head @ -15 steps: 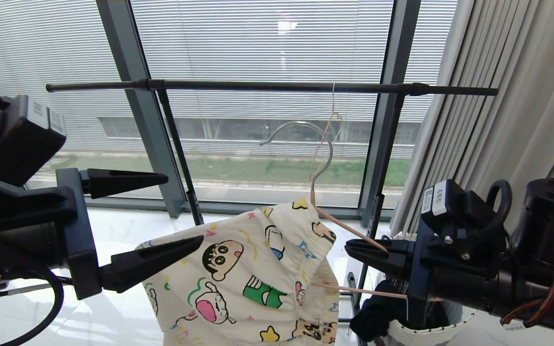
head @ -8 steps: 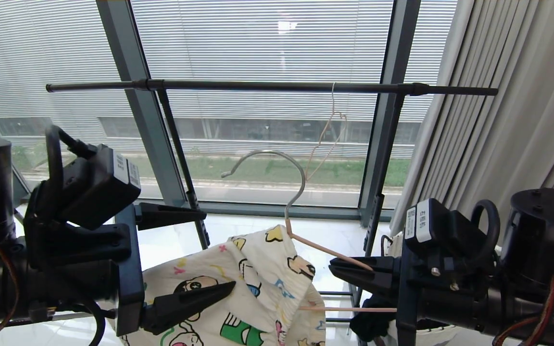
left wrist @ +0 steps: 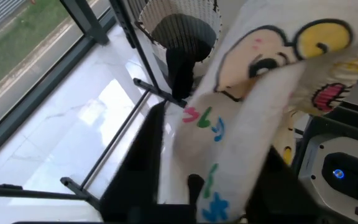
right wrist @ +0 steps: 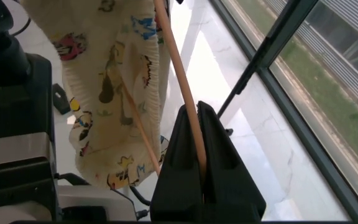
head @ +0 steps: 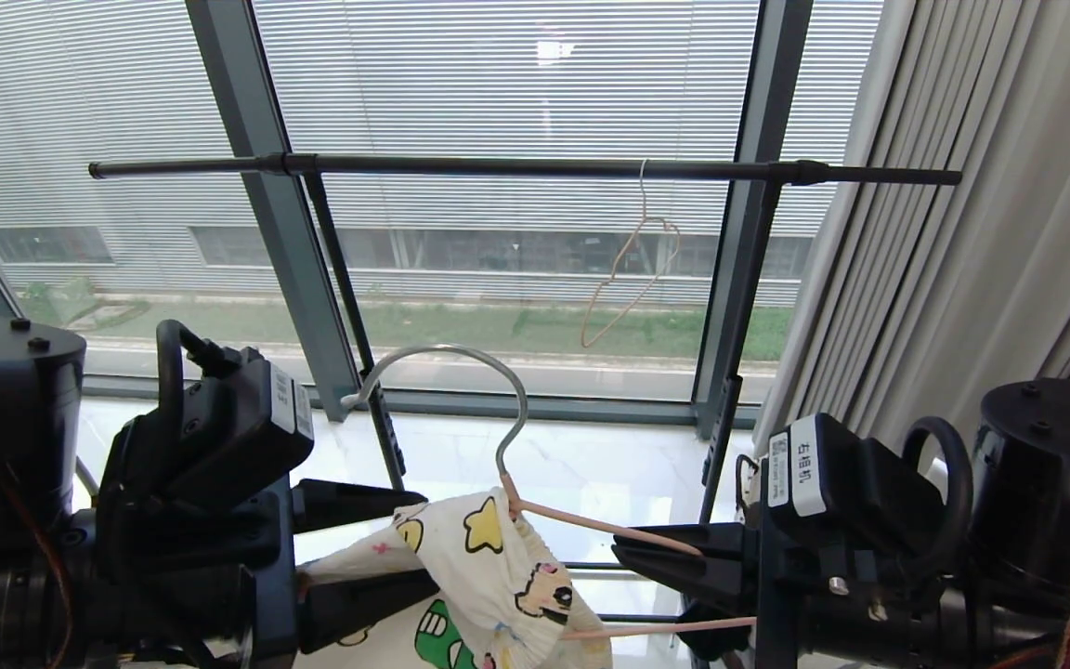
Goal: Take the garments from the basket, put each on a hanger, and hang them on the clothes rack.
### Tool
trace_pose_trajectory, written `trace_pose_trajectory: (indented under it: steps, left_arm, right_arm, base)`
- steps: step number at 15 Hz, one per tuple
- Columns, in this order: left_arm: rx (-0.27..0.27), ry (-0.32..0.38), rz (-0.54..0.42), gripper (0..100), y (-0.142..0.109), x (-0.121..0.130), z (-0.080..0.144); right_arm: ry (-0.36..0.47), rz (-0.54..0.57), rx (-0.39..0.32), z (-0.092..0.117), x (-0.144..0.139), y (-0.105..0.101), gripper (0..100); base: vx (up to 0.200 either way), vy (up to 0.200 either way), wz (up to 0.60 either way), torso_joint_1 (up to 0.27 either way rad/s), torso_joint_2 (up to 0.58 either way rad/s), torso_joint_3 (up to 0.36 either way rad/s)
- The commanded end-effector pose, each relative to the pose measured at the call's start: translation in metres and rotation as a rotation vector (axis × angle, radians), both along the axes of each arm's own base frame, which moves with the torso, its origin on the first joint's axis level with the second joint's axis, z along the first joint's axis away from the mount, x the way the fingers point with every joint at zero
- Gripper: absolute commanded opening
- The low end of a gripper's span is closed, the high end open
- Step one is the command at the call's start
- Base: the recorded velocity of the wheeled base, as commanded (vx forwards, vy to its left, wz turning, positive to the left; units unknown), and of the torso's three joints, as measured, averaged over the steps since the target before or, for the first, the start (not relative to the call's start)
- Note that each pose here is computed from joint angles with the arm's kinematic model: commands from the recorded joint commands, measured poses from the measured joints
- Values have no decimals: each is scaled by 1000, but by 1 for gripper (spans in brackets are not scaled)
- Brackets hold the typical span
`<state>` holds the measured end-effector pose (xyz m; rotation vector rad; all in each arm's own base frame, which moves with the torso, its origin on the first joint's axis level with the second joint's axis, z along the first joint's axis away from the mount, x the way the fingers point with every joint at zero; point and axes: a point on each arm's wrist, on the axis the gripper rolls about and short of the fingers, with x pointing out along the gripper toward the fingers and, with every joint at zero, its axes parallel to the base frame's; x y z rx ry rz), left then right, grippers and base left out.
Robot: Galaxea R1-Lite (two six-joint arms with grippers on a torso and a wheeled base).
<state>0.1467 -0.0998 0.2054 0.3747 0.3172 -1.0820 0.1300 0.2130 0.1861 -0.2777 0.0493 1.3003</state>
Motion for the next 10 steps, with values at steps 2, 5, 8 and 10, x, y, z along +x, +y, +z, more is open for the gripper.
trace_pose_trajectory:
  steps: [2, 5, 8, 10]
  left_arm:
    - [4, 8, -22, 0, -4, -2, -2]
    - [5, 13, -23, 0, -4, -2, -3]
    - [10, 24, -19, 0, -3, -3, -6]
    - [0, 10, -7, 0, -1, -2, -8]
  right_arm:
    - [0, 9, 0, 0, -2, 1, 0]
    - [9, 6, -16, -2, -2, 0, 0]
    - [12, -20, -33, -2, -2, -2, 100]
    - [3, -74, -37, -2, 0, -5, 100]
  base:
    - [0, 0, 0, 0, 0, 0]
    - [0, 0, 0, 0, 0, 0]
    - [0, 0, 0, 0, 0, 0]
    - [0, 0, 0, 0, 0, 0]
